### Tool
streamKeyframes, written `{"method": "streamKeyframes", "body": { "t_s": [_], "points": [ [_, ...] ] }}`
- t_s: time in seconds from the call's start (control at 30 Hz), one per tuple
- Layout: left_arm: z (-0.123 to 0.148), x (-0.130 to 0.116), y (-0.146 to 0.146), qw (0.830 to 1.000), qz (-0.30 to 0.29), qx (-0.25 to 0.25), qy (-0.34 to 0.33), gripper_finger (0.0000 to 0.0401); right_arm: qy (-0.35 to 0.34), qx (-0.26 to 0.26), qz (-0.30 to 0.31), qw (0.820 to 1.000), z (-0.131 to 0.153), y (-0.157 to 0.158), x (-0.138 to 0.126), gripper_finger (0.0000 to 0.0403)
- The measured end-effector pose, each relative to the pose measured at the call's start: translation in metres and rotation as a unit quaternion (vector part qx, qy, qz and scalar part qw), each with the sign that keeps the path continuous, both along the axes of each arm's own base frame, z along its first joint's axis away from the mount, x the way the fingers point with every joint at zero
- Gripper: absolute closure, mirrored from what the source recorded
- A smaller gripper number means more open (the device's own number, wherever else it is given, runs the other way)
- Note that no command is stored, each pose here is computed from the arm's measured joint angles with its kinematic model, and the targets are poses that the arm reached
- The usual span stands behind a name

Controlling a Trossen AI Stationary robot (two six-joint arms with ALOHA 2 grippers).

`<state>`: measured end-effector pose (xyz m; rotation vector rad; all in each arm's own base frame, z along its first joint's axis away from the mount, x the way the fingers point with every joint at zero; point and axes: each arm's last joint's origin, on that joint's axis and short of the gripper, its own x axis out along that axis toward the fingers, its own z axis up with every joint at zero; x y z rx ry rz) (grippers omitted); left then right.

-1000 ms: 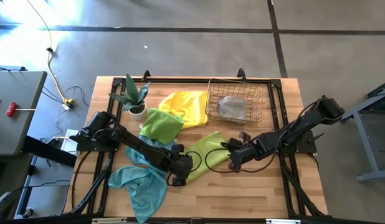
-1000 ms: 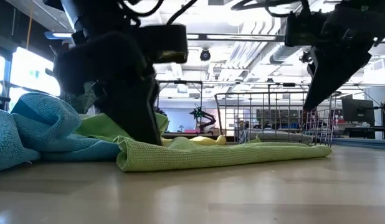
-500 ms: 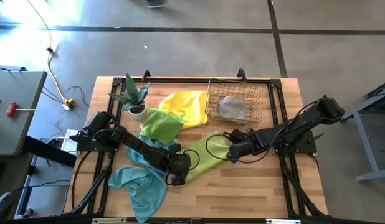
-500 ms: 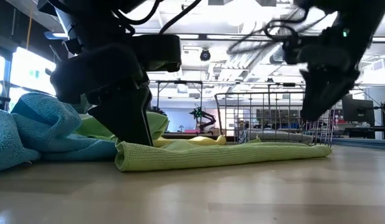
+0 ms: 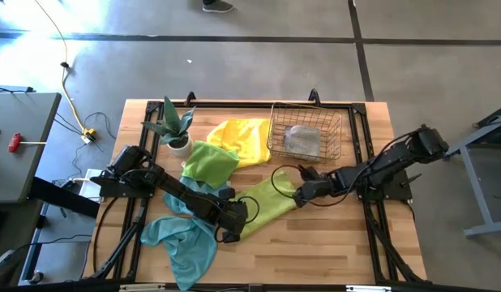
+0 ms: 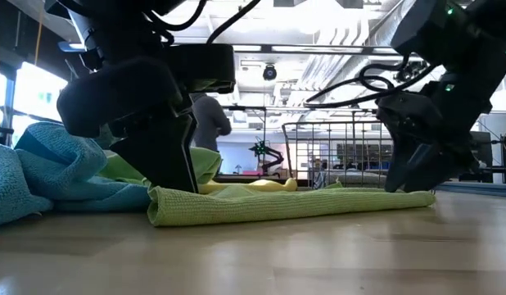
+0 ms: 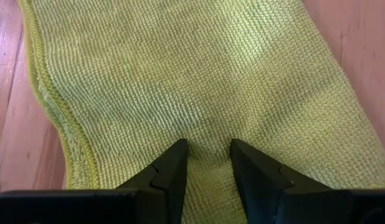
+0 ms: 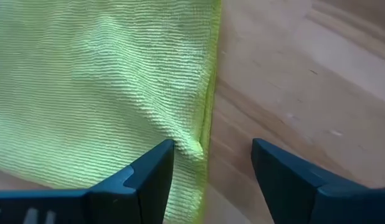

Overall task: Fold microfiber towels
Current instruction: Fold the light green microfiber towel

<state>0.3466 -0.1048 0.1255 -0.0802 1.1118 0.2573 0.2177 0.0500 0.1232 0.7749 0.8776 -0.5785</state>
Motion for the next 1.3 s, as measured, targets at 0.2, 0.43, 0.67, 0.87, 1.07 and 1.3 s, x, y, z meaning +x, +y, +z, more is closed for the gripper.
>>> {"method": "streamKeyframes", "body": {
  "t_s": [0.2, 0.43, 0.67, 0.87, 1.07, 1.3],
  "points": [
    [0.0, 0.0, 0.001, 1.0, 0.002, 0.004, -0.002, 0.0286, -0.046, 0.027, 0.012, 0.999, 0.002, 0.002, 0.007, 0.0192],
    [0.0, 0.002, 0.004, 1.0, 0.001, 0.012, -0.004, 0.0286, -0.064, 0.026, 0.021, 0.997, 0.0, 0.003, 0.013, 0.0194],
    [0.0, 0.002, 0.004, 1.0, 0.003, 0.017, -0.005, 0.0286, -0.078, 0.04, 0.033, 0.996, -0.016, 0.008, 0.026, 0.0213],
    [0.0, 0.002, 0.004, 1.0, 0.003, 0.017, -0.005, 0.0286, -0.108, 0.04, 0.06, 0.992, -0.016, 0.01, 0.032, 0.0235],
    [0.0, 0.002, 0.005, 1.0, 0.004, 0.018, -0.005, 0.0286, -0.094, 0.03, 0.086, 0.991, -0.017, 0.01, 0.03, 0.0252],
    [0.0, 0.001, 0.003, 1.0, 0.002, 0.016, -0.004, 0.0286, -0.076, 0.025, 0.112, 0.99, -0.009, 0.007, 0.024, 0.0236]
  ]
}}
